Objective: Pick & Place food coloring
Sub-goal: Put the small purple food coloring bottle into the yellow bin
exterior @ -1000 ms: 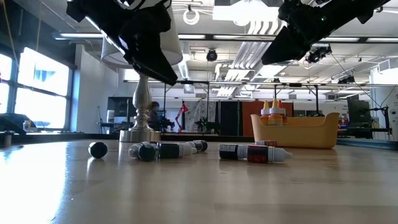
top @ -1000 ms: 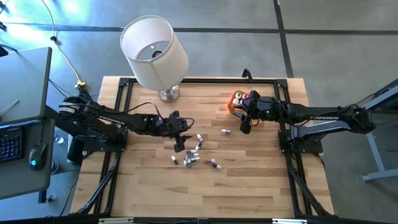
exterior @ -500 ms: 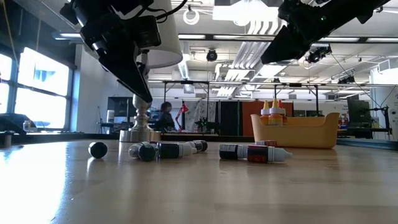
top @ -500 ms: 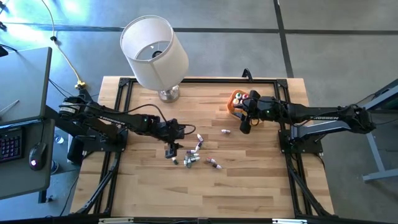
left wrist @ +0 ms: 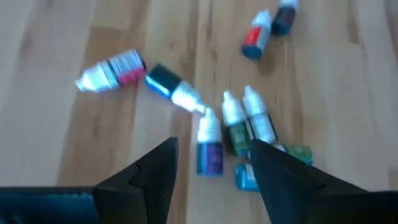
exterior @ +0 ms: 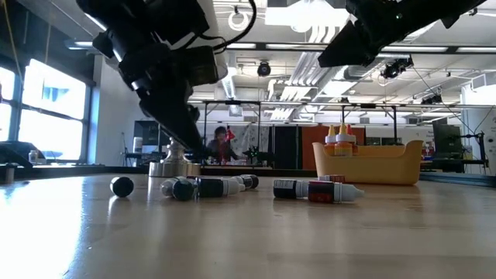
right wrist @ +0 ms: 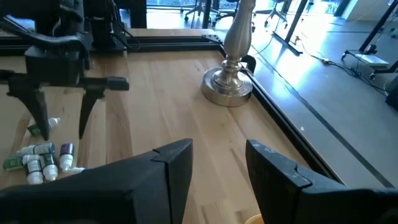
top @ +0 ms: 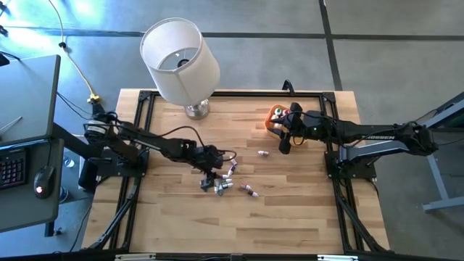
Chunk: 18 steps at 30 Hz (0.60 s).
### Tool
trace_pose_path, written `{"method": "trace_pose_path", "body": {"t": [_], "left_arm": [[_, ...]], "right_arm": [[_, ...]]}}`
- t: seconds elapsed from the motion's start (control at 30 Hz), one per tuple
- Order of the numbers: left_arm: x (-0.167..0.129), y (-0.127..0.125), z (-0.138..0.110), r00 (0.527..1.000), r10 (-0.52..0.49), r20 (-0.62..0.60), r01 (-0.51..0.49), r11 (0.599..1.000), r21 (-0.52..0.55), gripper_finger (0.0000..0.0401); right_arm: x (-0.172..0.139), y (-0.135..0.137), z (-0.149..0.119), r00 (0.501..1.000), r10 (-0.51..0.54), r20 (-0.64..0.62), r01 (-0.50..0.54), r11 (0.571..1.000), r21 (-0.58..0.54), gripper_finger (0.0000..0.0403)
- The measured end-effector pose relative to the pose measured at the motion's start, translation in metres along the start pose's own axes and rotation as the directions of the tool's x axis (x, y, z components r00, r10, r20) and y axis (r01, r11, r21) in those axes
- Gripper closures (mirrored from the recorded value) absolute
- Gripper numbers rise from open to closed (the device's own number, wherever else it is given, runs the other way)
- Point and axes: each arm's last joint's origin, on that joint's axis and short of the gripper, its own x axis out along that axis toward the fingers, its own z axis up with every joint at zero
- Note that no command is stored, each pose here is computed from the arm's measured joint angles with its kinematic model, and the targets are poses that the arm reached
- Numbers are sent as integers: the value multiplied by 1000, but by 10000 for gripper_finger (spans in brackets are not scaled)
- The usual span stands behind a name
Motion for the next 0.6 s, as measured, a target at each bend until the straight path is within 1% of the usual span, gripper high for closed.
{"method": "trace_pose_path", "body": {"t": [0.07, 0.17, 0.27, 0.43, 0.6], "left_arm": [[4, 0, -1, 1000, -16, 1, 16, 1000, 7, 204], [9, 1, -3, 1000, -12, -20, 12, 1000, 17, 204], [17, 2, -7, 999, -7, -42, 8, 1000, 17, 204], [29, 4, -11, 998, -4, -55, 6, 999, 39, 204], [37, 7, -15, 996, 33, -79, -29, 999, 43, 204]], "right_arm": [[0, 0, 0, 1000, 0, -2, 0, 1000, 4, 261], [0, 0, 0, 1000, 0, -2, 0, 999, 48, 261], [0, 0, 0, 1000, 0, 0, 0, 998, 68, 260], [0, 0, 0, 1000, 1, -1, -1, 998, 71, 261], [0, 0, 0, 1000, 1, -1, -1, 997, 71, 261]]}}
